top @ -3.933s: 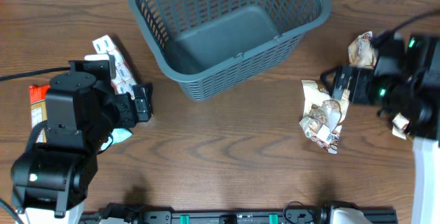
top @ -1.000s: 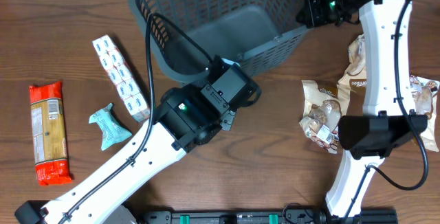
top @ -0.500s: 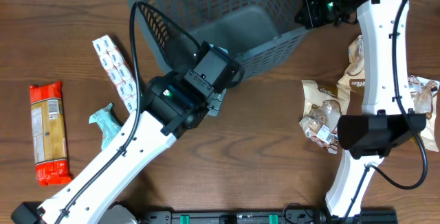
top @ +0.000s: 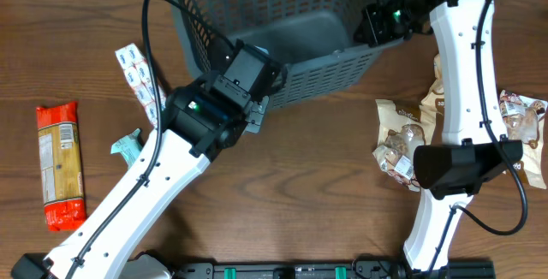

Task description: Pack container

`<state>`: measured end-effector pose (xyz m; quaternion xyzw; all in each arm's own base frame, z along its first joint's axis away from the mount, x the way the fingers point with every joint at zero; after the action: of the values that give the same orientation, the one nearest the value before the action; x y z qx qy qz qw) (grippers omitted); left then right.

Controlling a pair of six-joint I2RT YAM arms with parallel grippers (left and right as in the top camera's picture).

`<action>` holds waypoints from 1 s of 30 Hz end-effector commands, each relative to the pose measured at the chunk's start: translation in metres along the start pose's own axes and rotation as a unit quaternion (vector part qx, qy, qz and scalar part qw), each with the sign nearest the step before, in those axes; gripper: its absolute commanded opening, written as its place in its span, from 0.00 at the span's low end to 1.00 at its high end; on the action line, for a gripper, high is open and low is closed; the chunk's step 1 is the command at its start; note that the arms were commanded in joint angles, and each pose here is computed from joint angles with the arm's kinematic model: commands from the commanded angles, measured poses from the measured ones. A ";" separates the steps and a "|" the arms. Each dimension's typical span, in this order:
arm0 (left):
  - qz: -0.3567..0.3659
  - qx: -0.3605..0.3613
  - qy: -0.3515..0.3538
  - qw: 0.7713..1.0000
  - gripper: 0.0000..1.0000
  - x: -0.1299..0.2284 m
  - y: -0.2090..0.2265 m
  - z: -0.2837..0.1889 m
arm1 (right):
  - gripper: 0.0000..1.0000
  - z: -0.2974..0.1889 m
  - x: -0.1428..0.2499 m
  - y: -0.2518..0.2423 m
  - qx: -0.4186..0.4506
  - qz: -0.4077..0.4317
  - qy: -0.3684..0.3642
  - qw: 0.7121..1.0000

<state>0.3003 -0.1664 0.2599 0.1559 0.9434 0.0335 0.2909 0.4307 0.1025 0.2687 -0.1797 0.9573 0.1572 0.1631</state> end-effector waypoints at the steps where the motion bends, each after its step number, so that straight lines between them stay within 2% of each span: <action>1: 0.004 -0.010 -0.004 1.000 0.06 -0.006 0.008 0.002 | 0.01 0.000 0.003 0.005 0.000 -0.009 0.008 1.000; 13: -0.016 -0.027 -0.015 0.999 0.06 -0.015 0.032 0.007 | 0.01 0.000 0.017 0.011 -0.007 -0.001 0.040 0.999; 30: -0.032 -0.040 -0.017 0.999 0.06 -0.018 0.048 0.010 | 0.01 0.008 0.019 0.042 -0.020 -0.034 0.057 0.998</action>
<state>0.3281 -0.1285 0.2653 0.1129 0.9432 0.0525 0.3079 0.4022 0.1319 0.2628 -0.2117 0.9576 0.1607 0.1111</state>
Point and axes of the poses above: each gripper's point midway between its finger pads, its own z axis out along the fingers, its own y axis along the line the jaws close on, x = y × z, the point moved 2 cm from there along -z, back along the fingers, and after that the axes turned 1 degree about z, right-handed, at the moved point
